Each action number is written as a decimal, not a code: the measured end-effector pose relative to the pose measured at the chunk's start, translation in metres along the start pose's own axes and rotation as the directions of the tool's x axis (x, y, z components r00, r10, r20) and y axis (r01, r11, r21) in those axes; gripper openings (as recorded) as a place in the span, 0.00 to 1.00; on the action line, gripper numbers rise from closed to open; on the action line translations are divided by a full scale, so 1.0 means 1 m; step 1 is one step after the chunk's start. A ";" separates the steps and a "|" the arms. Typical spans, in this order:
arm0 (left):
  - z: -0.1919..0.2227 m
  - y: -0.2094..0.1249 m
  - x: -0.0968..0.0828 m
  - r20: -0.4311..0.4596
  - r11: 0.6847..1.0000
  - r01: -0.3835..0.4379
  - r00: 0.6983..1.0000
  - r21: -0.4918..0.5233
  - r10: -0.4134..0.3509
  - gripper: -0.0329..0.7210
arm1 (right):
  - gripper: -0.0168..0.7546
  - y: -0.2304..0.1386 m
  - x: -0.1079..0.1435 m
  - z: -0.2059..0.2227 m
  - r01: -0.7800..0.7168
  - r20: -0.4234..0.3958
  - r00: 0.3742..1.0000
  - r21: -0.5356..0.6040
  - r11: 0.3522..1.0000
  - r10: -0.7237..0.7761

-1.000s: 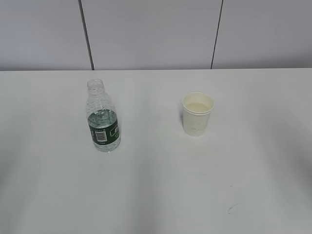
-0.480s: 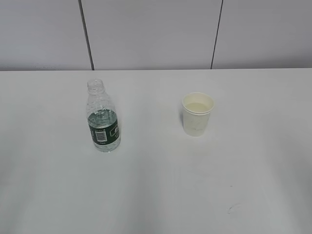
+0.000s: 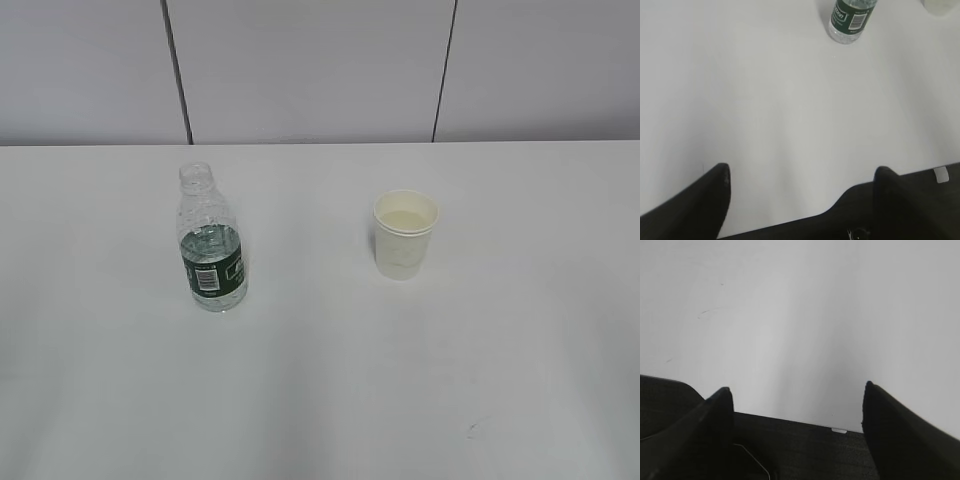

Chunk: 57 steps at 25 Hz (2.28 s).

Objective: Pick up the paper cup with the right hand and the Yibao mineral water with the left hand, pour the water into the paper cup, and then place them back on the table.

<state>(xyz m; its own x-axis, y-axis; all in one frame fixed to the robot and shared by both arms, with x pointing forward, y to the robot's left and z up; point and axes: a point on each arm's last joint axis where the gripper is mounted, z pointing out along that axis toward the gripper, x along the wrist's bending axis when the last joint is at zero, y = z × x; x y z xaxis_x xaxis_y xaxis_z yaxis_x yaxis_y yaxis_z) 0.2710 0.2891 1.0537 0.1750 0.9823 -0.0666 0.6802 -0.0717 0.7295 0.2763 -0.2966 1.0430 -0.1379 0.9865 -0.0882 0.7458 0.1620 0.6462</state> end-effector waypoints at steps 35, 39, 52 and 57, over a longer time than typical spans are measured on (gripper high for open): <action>-0.033 -0.028 -0.004 0.002 0.965 -0.020 1.000 -0.263 0.021 0.74 | 0.78 -0.034 0.006 -0.034 -0.028 0.041 0.998 -0.317 0.948 0.044; -0.033 -0.028 -0.004 0.002 0.965 -0.020 1.000 -0.263 0.021 0.73 | 0.78 -0.034 0.006 -0.034 -0.028 0.041 0.998 -0.317 0.948 0.044; -0.033 -0.028 -0.005 0.013 0.965 -0.015 1.000 -0.264 0.019 0.73 | 0.78 -0.034 0.006 -0.034 -0.029 0.041 0.998 -0.317 0.948 0.044; -0.033 -0.028 -0.005 0.013 0.965 -0.015 1.000 -0.264 0.019 0.73 | 0.78 -0.034 0.006 -0.034 -0.029 0.041 0.998 -0.317 0.948 0.044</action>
<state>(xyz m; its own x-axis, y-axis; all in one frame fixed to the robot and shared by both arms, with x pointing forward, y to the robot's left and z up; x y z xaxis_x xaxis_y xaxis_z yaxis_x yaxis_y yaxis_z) 0.2275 0.2924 1.0566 0.1969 0.9785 -0.0611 0.4659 -0.0385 0.8840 0.2275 -0.2972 1.0463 -0.0777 0.9928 -0.0908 0.5048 0.1177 0.8552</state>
